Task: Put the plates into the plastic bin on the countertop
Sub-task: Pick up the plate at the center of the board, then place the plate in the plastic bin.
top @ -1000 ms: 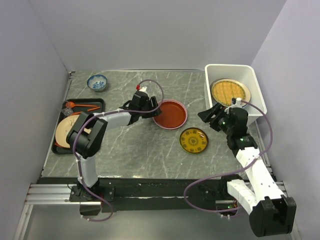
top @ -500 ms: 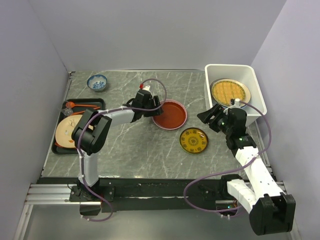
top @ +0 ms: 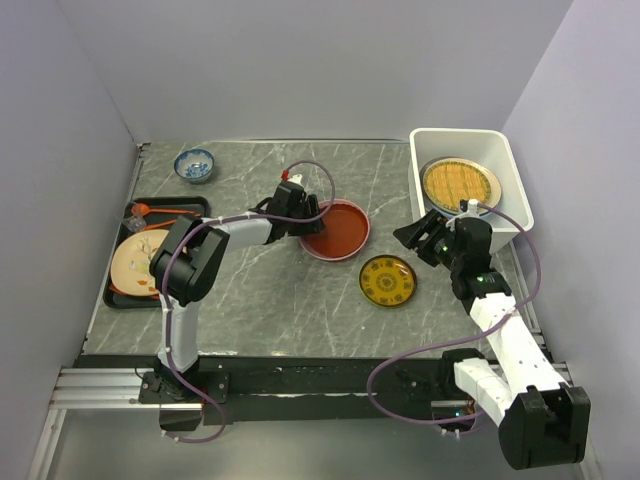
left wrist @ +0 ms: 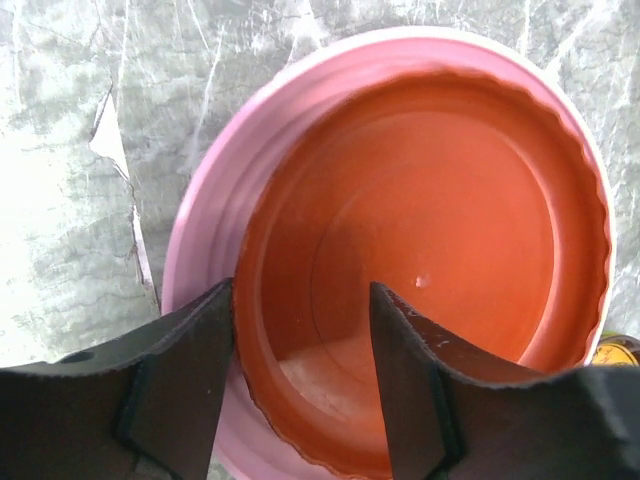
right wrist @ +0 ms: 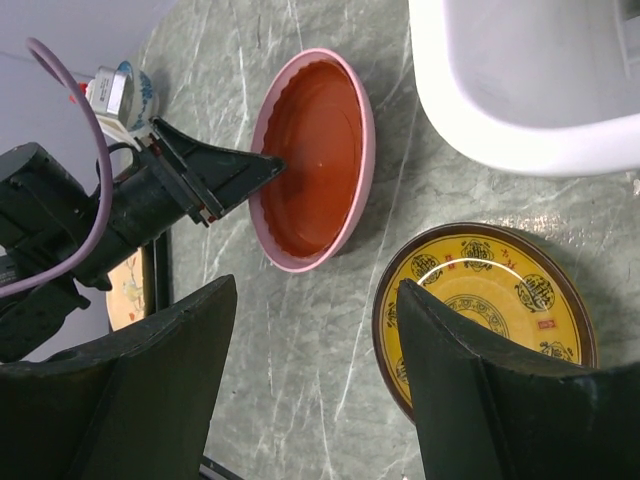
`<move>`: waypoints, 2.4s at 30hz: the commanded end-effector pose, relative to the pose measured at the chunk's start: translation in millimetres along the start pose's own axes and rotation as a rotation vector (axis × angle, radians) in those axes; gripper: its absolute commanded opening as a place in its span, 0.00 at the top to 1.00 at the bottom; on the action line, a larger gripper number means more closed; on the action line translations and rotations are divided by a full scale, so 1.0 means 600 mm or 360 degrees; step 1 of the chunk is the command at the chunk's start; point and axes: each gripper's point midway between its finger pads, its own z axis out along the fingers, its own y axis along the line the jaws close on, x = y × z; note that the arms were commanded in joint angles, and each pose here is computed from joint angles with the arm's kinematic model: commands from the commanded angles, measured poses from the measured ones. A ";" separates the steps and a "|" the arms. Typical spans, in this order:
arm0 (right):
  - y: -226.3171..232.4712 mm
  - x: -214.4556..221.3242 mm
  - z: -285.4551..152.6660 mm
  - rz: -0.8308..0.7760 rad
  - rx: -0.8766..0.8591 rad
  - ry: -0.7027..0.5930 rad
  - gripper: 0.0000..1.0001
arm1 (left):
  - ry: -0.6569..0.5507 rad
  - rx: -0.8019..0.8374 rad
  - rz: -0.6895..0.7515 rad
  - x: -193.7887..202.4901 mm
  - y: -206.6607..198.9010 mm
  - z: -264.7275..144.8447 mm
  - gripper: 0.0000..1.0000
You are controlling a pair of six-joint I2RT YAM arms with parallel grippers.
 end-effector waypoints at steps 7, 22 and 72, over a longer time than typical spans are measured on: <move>0.010 -0.006 0.003 -0.0021 -0.0048 -0.0024 0.28 | 0.0095 0.0032 0.0015 0.022 -0.002 0.006 0.81; 0.003 0.000 -0.007 -0.0016 -0.0020 -0.0034 0.27 | 0.0060 0.0136 -0.0021 0.008 -0.031 -0.025 0.99; 0.019 0.054 0.049 0.0118 -0.0228 0.0182 0.27 | -0.0082 0.0543 0.0023 -0.026 -0.151 -0.166 0.99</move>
